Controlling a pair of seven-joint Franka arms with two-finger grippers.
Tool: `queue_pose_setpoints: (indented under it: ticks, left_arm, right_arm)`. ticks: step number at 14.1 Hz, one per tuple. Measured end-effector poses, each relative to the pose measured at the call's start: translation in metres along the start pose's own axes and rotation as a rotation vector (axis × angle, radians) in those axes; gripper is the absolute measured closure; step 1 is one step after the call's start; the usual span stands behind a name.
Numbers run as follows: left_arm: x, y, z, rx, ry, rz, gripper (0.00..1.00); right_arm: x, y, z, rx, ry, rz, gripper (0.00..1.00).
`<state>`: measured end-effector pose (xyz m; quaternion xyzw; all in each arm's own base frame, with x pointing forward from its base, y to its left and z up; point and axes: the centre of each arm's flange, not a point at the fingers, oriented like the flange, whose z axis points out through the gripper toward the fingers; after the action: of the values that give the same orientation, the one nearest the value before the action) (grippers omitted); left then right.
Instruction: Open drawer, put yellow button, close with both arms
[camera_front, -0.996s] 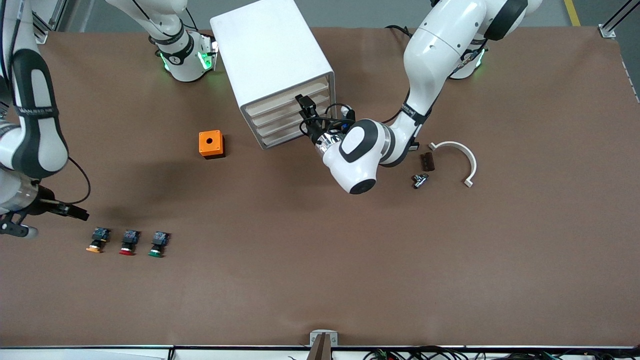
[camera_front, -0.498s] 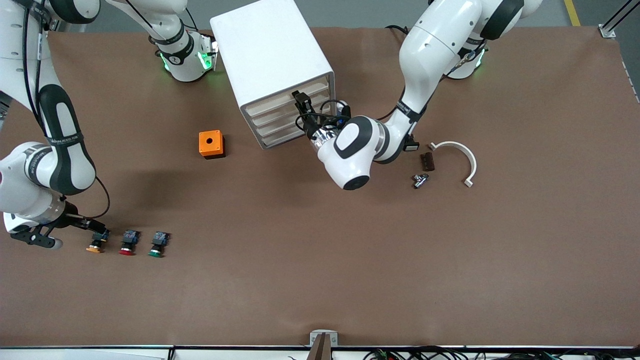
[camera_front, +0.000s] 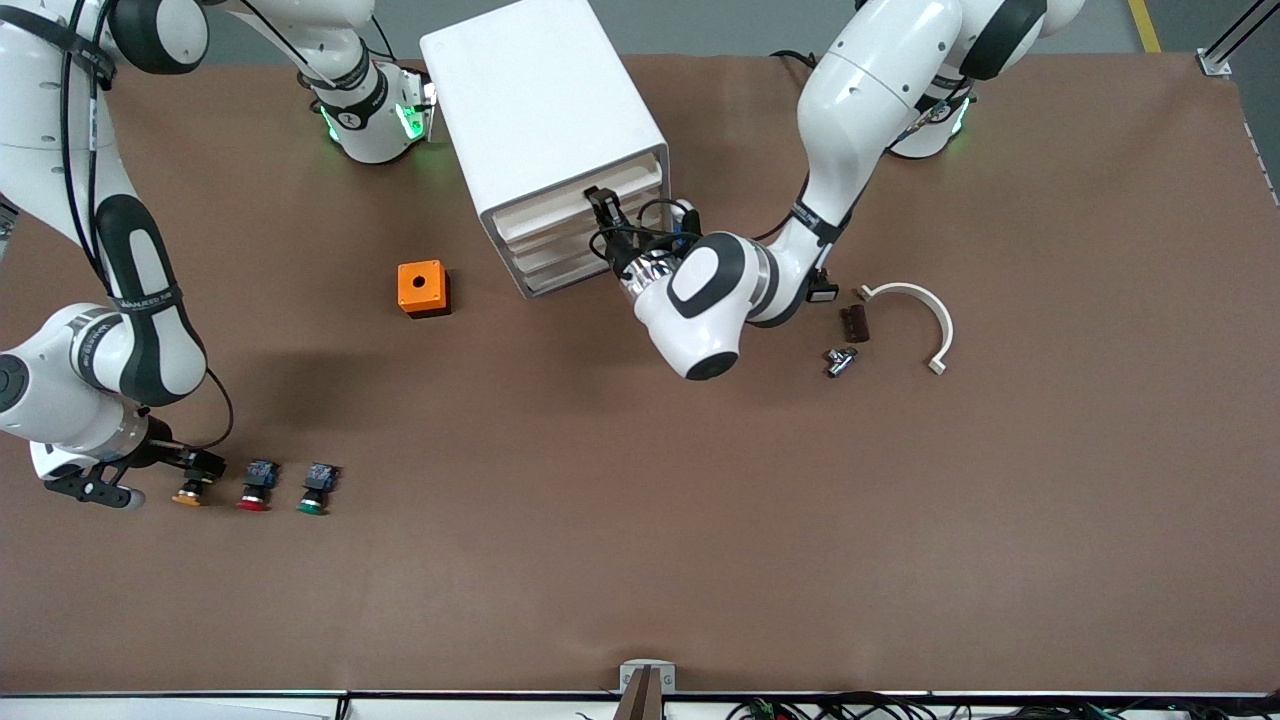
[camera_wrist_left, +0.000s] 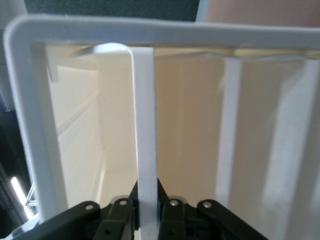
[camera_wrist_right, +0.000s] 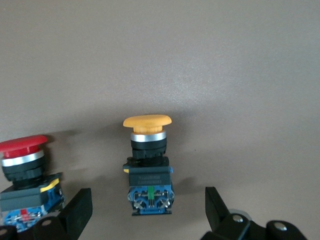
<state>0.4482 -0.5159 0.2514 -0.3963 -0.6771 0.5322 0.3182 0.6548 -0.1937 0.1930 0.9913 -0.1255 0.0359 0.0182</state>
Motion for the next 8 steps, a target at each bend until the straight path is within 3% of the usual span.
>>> queue_pose_setpoints:
  ticks: [6, 7, 8]
  left_arm:
    - [0.019, 0.012, -0.095, -0.084, -0.122, 0.088, 0.90]
    - [0.018, 0.011, -0.098, -0.092, -0.129, 0.103, 0.90]
    - [0.018, 0.011, -0.099, -0.098, -0.134, 0.117, 0.90]
  right_arm:
    - [0.001, -0.004, 0.025, -0.001, -0.023, -0.009, 0.02]
    - [0.002, -0.005, 0.025, -0.001, -0.022, -0.016, 0.09]
    - [0.003, -0.007, 0.023, 0.002, -0.022, -0.034, 0.22]
